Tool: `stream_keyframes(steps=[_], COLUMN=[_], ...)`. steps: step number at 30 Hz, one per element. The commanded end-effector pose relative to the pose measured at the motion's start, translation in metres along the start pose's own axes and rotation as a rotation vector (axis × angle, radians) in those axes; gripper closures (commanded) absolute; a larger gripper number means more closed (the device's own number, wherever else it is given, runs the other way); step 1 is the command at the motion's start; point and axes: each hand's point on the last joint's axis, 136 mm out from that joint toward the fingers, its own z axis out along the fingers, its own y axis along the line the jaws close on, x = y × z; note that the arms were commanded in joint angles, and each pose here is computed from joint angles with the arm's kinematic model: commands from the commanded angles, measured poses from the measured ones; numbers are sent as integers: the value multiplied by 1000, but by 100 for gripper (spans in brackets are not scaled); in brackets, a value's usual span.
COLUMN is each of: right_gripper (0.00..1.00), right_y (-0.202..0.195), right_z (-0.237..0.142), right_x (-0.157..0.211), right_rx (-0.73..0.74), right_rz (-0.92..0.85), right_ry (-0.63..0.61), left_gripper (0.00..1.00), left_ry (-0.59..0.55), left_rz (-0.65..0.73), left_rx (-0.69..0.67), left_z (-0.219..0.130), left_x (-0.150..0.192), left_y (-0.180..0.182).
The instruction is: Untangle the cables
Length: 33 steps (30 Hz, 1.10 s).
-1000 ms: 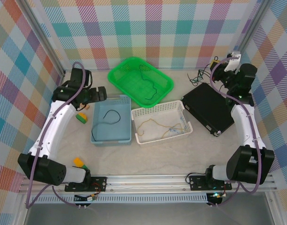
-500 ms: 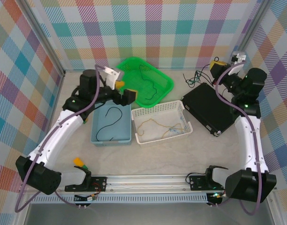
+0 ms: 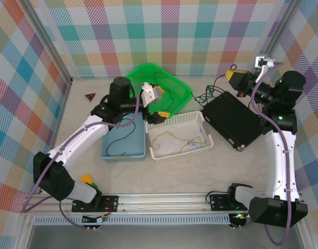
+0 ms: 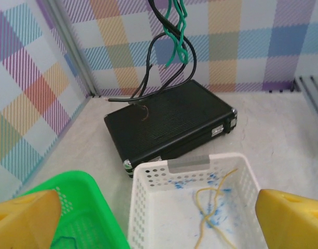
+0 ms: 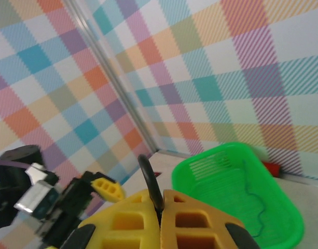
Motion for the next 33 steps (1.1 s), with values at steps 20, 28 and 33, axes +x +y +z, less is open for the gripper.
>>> stream_keyframes(steps=[20, 28, 33], right_gripper=[100, 100, 100], right_y=[56, 57, 54], right_z=[-12, -12, -11], right_x=[-1, 1, 1], right_rx=[-246, -259, -253], right_rz=[3, 17, 24], right_ry=[57, 62, 61], left_gripper=[20, 35, 58], left_ry=[-13, -24, -11], left_rz=[472, 484, 467], left_rx=[163, 197, 224], left_z=[60, 72, 73], left_x=[-18, -23, -21], left_y=[-27, -33, -40])
